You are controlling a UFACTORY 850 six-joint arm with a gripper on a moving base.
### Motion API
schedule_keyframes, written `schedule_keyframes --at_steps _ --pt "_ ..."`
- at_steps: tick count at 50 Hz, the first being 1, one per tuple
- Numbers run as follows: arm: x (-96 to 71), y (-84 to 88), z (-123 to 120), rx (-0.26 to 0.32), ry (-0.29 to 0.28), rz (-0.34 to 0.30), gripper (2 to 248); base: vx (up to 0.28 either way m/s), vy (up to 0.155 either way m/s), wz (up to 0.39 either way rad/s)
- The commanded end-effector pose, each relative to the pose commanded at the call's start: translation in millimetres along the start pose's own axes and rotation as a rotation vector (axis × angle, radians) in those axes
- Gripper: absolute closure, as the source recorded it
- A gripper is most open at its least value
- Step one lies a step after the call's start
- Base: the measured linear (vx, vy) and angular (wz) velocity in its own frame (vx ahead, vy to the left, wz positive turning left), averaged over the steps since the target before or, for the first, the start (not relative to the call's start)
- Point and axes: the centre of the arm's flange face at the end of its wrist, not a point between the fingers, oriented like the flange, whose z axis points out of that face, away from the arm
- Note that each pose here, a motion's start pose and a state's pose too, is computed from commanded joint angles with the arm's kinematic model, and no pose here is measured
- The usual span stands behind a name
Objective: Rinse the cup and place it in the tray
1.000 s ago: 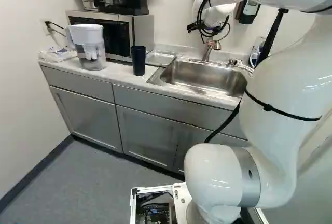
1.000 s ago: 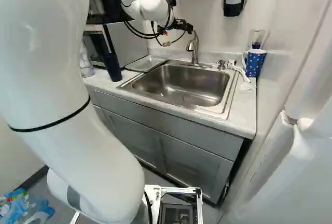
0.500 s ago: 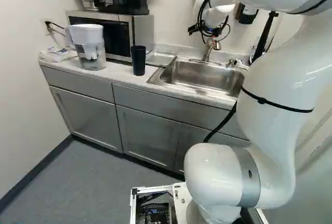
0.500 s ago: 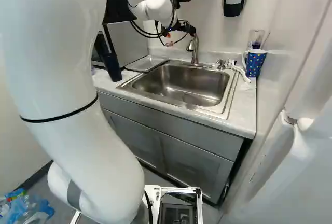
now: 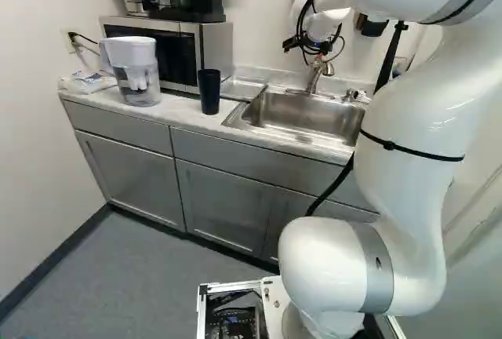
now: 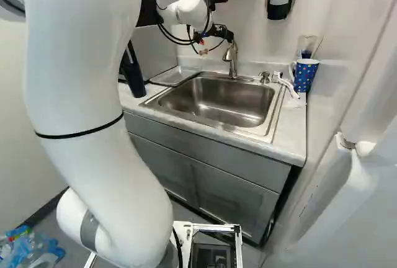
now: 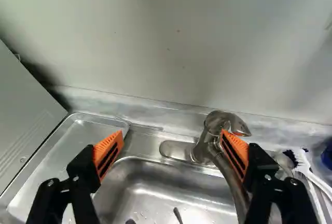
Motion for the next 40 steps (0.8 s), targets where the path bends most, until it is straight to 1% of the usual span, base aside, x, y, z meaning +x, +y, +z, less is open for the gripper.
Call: schedule_keyframes --at_steps 25,40 --pt "0.2 1.9 0.5 -0.003 0.000 0.001 3 0.000 0.000 0.000" --pt "1.6 4.6 1.2 -0.007 0.012 0.003 3 0.000 0.000 0.000"
